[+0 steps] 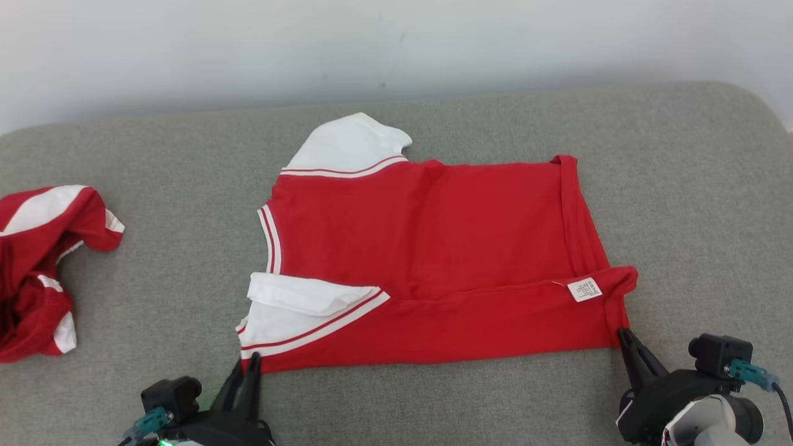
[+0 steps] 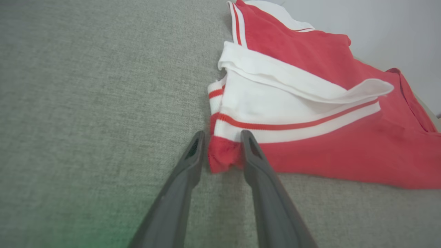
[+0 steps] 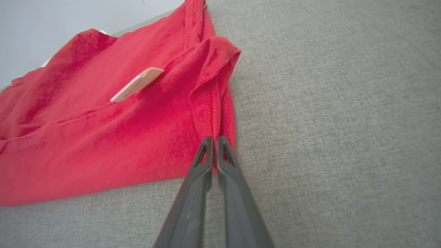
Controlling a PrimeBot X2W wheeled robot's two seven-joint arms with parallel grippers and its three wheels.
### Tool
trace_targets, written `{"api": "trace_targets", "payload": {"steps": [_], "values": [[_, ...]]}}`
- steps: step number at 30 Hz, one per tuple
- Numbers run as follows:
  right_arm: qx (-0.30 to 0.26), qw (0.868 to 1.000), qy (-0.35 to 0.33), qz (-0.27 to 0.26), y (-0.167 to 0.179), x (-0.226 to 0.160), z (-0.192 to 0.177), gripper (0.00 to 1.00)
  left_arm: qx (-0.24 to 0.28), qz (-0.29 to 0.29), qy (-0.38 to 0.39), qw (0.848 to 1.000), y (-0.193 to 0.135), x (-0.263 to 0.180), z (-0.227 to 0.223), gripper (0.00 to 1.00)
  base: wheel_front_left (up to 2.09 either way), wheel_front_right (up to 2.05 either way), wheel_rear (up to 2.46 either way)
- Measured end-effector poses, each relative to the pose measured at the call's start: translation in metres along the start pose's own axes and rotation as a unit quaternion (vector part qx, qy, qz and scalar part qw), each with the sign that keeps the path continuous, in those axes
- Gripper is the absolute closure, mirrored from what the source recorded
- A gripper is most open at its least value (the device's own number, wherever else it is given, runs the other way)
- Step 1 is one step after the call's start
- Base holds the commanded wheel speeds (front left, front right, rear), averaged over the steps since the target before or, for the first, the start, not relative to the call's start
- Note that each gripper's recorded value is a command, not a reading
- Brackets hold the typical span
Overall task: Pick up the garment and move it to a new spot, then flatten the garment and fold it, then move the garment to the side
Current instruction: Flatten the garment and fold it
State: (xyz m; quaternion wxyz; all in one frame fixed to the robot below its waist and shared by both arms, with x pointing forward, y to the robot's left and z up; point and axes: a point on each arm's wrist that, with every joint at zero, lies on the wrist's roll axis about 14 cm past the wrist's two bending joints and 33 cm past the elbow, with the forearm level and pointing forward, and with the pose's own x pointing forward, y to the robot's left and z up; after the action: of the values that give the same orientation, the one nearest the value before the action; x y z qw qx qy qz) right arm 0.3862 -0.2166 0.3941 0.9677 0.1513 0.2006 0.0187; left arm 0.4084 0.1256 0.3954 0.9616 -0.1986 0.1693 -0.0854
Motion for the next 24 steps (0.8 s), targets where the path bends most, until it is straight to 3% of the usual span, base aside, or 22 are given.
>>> {"api": "trace_targets", "payload": {"steps": [13, 24], "values": [[-0.006, 0.999, -0.034, 0.012, -0.003, -0.034, 0.007, 1.00, -0.045, 0.004, -0.039, 0.998, -0.008, -0.048, -0.002, 1.00, 0.00, 0.00, 0.00], [0.004, 1.000, -0.023, 0.003, -0.015, -0.071, -0.004, 1.00, -0.059, 0.020, -0.061, 0.996, -0.010, -0.086, -0.007, 1.00, 0.00, 0.00, 0.00]]}}
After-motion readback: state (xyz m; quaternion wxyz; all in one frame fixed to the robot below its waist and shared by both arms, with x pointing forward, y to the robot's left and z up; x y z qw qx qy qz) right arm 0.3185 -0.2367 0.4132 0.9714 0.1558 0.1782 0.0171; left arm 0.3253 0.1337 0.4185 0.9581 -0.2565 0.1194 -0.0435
